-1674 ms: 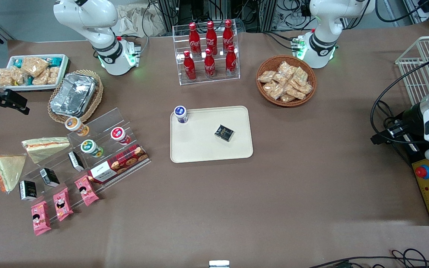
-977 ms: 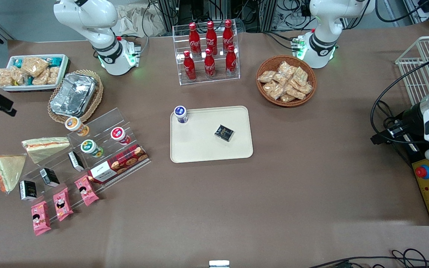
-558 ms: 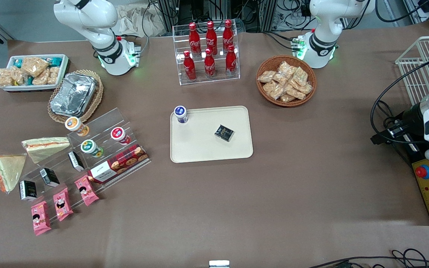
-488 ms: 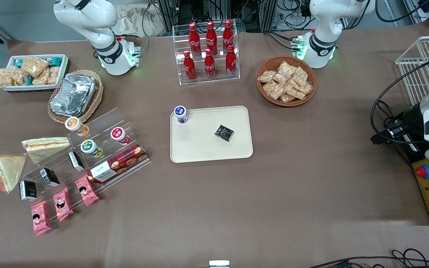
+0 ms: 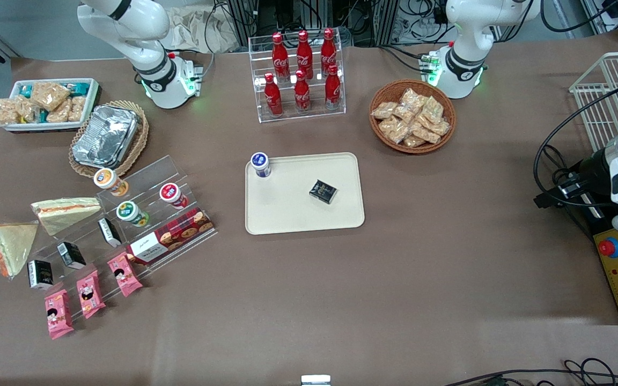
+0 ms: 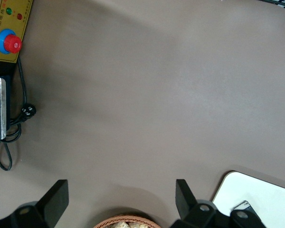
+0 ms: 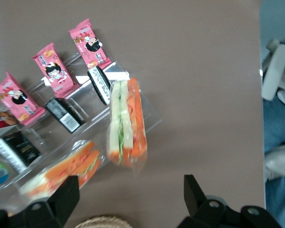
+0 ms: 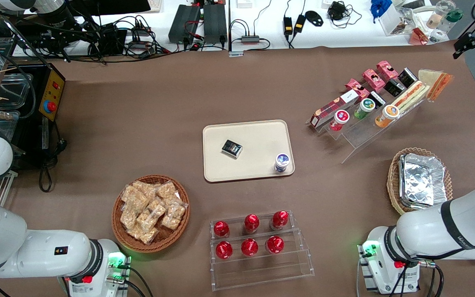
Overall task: Place sandwich on tray
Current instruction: 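Lower the right gripper onto the wrapped triangle sandwich and close it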
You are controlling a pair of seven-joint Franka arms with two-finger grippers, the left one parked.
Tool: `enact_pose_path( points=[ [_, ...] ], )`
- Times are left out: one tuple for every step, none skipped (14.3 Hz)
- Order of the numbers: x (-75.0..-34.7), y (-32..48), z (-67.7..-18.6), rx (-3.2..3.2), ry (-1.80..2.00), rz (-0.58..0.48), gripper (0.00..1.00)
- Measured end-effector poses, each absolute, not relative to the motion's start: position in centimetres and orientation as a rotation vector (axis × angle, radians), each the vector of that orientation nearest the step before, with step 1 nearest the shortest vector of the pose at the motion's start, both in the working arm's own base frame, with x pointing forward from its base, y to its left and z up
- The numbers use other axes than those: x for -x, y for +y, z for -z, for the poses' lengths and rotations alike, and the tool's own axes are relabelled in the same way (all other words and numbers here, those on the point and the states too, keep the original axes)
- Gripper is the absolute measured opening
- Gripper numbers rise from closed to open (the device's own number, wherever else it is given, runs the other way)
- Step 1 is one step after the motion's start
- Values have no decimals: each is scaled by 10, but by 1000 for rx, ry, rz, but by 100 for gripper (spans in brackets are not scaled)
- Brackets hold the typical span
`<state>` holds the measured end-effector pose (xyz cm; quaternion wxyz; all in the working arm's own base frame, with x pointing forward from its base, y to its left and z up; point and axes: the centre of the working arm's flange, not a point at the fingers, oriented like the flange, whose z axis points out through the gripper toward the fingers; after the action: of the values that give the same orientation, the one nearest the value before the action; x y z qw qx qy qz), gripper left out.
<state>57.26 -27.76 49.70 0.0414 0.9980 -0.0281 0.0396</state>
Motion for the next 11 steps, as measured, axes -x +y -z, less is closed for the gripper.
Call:
enact_pose_path(
  points=[
    [-581, -278, -479, -3068, -36, -123, 98],
    [-587, -280, -461, -3083, -3, -123, 98],
    [-591, -285, -443, -3094, 18, -121, 98],
    [-594, -289, -427, -3096, 32, -116, 98],
    [-597, -292, -414, -3095, 37, -104, 98],
    [-599, -294, -403, -3093, 41, -92, 98],
    [-600, -294, -394, -3092, 45, -81, 98],
    [-601, -294, -386, -3093, 47, -69, 98],
    [-601, -294, -378, -3092, 47, -66, 98],
    [-601, -294, -370, -3094, 40, -73, 97],
    [-600, -292, -363, -3102, 29, -83, 94]
  ],
)
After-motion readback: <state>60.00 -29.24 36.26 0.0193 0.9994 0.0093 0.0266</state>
